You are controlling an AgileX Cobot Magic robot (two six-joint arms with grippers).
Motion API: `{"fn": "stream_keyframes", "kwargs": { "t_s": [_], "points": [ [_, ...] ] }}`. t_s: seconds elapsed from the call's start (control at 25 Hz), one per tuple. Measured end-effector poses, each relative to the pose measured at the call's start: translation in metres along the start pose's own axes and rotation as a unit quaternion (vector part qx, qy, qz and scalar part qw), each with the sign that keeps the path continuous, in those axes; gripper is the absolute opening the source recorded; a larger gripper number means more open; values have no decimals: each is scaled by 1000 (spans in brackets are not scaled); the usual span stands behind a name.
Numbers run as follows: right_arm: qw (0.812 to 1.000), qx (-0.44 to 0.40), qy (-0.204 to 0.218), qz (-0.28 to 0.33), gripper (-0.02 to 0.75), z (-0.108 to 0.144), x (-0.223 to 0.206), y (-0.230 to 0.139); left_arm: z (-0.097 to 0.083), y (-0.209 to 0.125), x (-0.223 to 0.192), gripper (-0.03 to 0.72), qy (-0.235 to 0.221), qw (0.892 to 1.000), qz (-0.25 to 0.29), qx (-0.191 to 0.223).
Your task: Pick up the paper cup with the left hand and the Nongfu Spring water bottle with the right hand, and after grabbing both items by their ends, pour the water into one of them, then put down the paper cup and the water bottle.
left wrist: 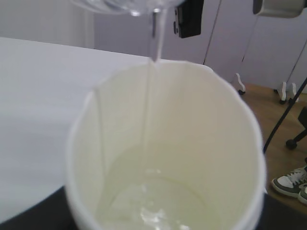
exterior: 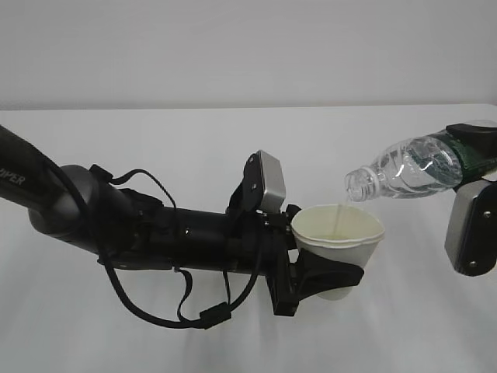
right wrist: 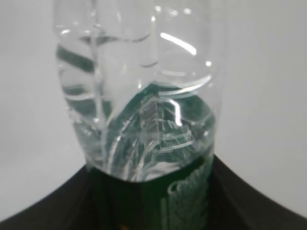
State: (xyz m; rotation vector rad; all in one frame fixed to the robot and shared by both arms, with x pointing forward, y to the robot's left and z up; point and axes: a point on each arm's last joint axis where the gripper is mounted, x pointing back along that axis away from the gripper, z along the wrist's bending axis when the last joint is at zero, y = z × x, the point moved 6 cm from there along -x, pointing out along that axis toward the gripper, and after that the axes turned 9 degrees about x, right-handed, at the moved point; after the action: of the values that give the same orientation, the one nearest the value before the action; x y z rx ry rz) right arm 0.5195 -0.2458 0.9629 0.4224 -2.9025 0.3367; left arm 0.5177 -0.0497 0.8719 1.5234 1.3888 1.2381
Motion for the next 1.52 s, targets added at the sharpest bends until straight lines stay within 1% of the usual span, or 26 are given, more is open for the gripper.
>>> {"fn": "stream_keyframes", "kwargs": {
  "t_s": [1.0,1.28,1.52],
  "points": [
    [1000,1,-3,0,392,-1,0,0,0,0,0,418,0,1000,0,0],
    [1000,1,-13,1,392,-4,0,0,0,0,0,418,0,1000,0,0],
    [1000,1,-13,1,392,-4,0,0,0,0,0,418,0,1000,0,0]
  ]
}}
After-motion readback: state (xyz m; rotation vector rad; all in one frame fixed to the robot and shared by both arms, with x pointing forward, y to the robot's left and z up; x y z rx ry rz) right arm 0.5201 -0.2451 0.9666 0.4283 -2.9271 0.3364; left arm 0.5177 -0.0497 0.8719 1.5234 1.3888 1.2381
